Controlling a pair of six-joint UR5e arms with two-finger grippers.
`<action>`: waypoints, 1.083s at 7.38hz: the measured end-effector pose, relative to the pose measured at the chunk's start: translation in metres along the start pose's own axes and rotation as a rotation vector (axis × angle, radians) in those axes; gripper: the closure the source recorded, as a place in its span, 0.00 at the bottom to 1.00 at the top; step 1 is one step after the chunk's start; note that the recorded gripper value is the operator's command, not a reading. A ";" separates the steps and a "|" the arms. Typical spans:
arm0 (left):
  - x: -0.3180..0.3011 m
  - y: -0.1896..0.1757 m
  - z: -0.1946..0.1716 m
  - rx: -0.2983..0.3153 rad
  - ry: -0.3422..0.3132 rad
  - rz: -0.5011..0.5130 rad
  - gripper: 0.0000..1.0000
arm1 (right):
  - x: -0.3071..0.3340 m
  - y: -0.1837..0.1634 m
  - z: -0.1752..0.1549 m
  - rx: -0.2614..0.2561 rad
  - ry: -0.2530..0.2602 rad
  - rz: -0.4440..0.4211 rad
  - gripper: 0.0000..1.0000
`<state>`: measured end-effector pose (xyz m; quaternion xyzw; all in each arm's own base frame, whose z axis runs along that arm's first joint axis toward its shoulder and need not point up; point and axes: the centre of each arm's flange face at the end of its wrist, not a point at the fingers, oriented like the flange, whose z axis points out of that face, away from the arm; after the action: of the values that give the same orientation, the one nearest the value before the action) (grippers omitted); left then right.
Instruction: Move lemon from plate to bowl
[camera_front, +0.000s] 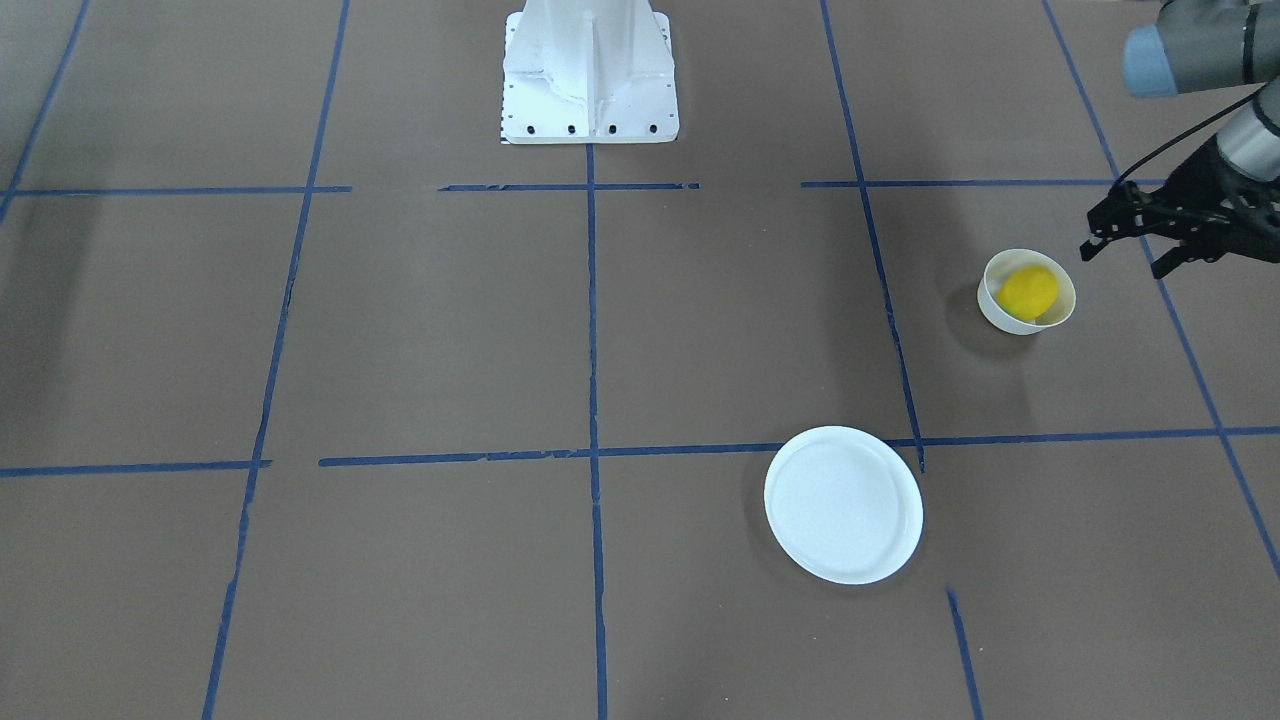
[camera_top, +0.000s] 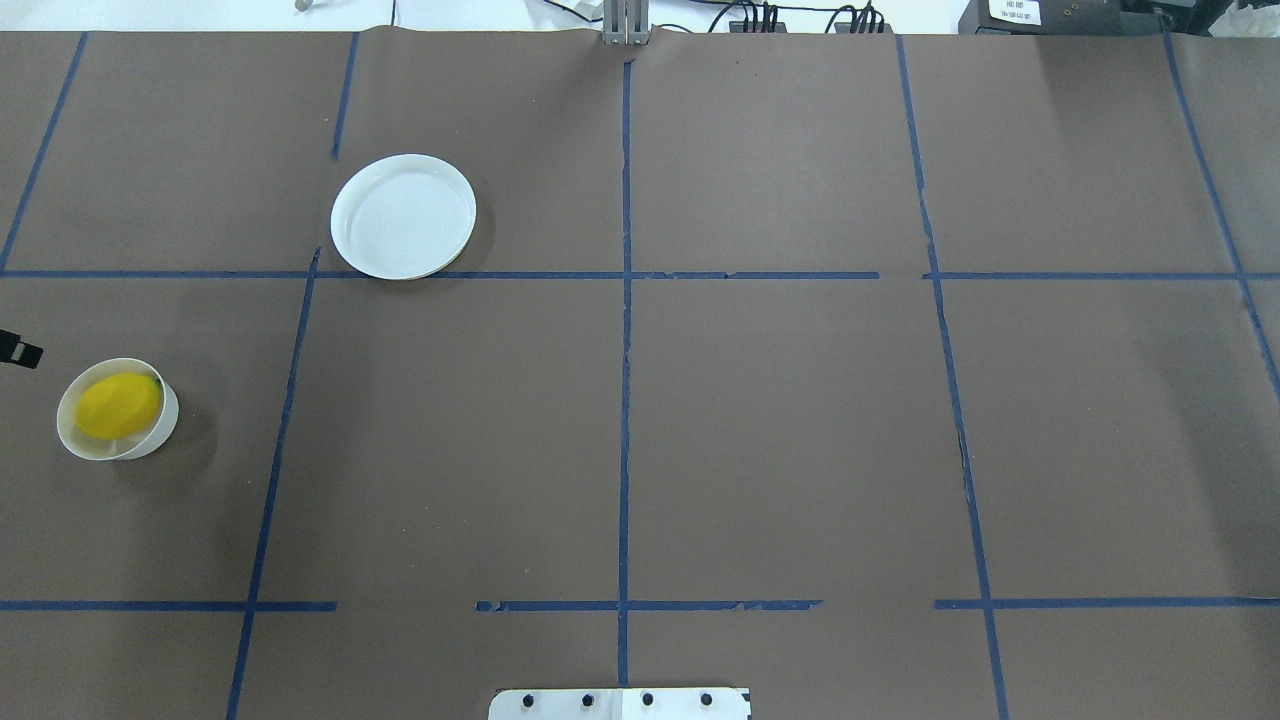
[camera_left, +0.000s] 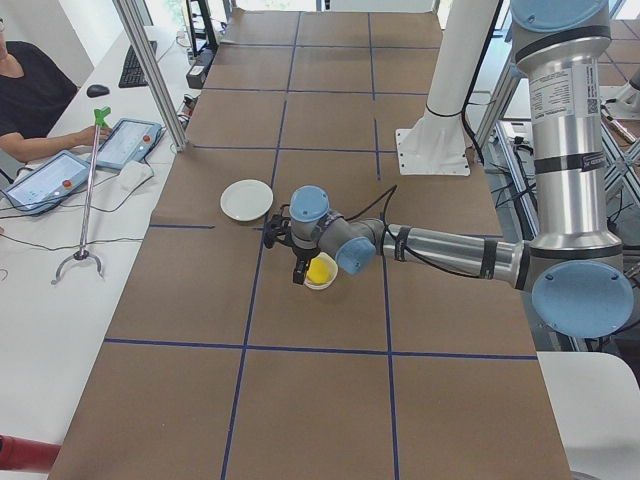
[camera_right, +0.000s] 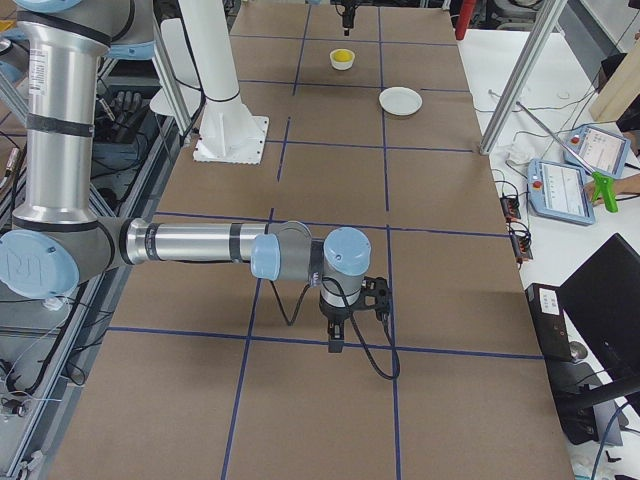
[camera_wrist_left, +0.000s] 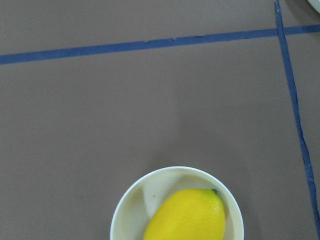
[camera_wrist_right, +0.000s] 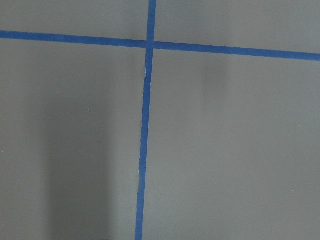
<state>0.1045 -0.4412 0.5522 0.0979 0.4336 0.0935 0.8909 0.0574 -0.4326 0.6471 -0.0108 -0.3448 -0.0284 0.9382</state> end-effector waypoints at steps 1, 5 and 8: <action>-0.017 -0.003 -0.025 -0.003 -0.018 0.014 0.00 | 0.000 0.000 0.000 0.000 0.000 0.000 0.00; -0.105 0.023 -0.080 -0.031 -0.093 -0.072 0.00 | 0.000 0.000 0.000 0.000 0.000 0.000 0.00; -0.162 0.054 -0.070 -0.069 -0.105 -0.201 0.00 | 0.000 0.000 0.000 0.000 0.000 0.000 0.00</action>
<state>-0.0538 -0.4235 0.6457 0.0280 0.3904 0.0136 0.9201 0.0574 -0.4326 0.6471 -0.0107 -0.3448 -0.0285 0.9382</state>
